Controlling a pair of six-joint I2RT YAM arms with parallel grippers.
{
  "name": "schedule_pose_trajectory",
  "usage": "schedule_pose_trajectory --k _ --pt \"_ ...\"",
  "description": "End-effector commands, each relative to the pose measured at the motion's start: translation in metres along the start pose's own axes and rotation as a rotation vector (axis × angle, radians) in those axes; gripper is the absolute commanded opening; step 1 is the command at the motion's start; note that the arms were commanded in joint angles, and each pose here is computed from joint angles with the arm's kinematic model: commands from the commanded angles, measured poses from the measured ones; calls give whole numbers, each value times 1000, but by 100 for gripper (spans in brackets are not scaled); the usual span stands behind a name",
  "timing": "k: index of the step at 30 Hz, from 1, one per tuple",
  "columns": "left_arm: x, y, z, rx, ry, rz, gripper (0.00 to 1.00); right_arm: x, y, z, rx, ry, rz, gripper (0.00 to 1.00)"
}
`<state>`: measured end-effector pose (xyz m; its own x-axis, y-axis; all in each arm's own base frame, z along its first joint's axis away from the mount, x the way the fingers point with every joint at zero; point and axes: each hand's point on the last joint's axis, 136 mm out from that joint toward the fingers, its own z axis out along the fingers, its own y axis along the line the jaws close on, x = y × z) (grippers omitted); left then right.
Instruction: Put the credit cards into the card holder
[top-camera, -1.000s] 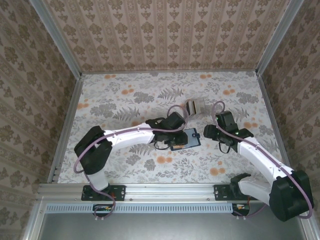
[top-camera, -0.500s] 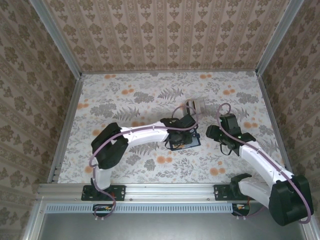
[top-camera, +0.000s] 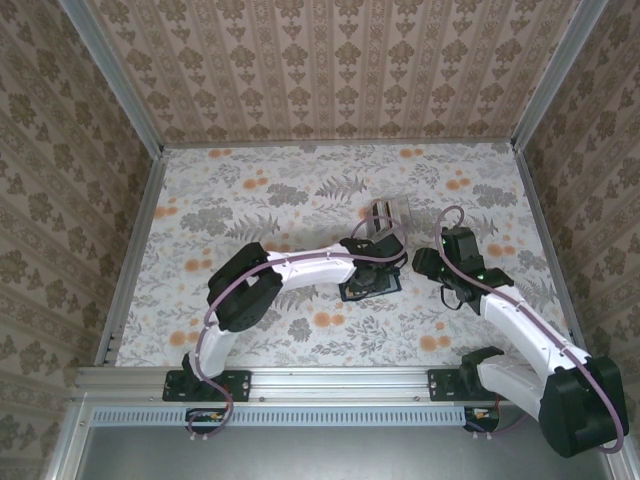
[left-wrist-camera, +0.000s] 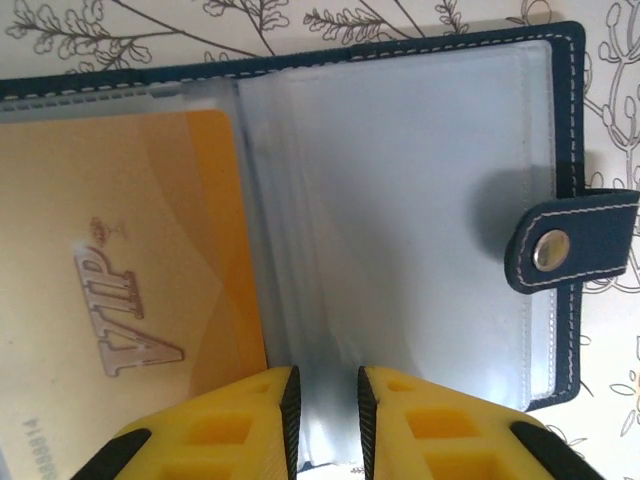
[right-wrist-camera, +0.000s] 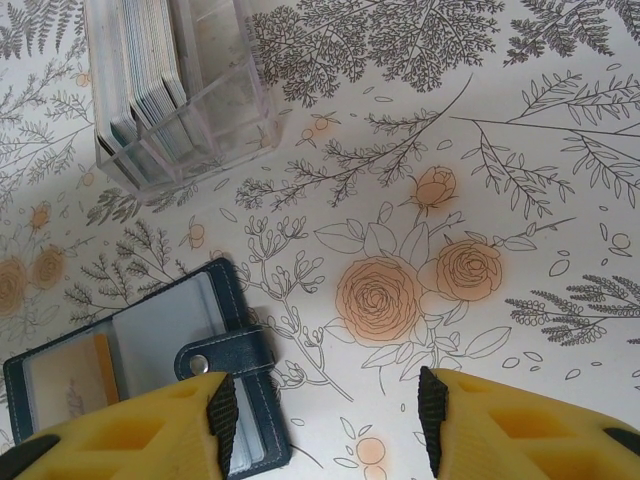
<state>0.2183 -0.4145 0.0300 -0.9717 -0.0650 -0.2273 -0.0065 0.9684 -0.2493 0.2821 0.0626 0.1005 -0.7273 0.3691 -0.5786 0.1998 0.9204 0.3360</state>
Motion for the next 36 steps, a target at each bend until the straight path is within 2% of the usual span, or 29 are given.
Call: schedule_pose_trajectory --k 1,10,16,25,32,36 --pt "-3 2 -1 -31 -20 -16 25 -1 -3 -4 2 -17 -23 54" --pt "-5 -15 -8 34 -13 -20 28 0 -2 -7 -8 -24 -33 53" --pt "-1 -22 1 54 13 -28 27 -1 -2 -7 -8 -24 -41 52" --pt "4 -19 6 46 34 -28 16 2 -3 -5 -5 -13 -44 51" --pt "2 -14 -6 54 13 -17 3 3 -2 -5 -10 -8 -39 51" --pt "4 -13 -12 95 11 -11 0 4 -1 -5 -16 -2 -36 51"
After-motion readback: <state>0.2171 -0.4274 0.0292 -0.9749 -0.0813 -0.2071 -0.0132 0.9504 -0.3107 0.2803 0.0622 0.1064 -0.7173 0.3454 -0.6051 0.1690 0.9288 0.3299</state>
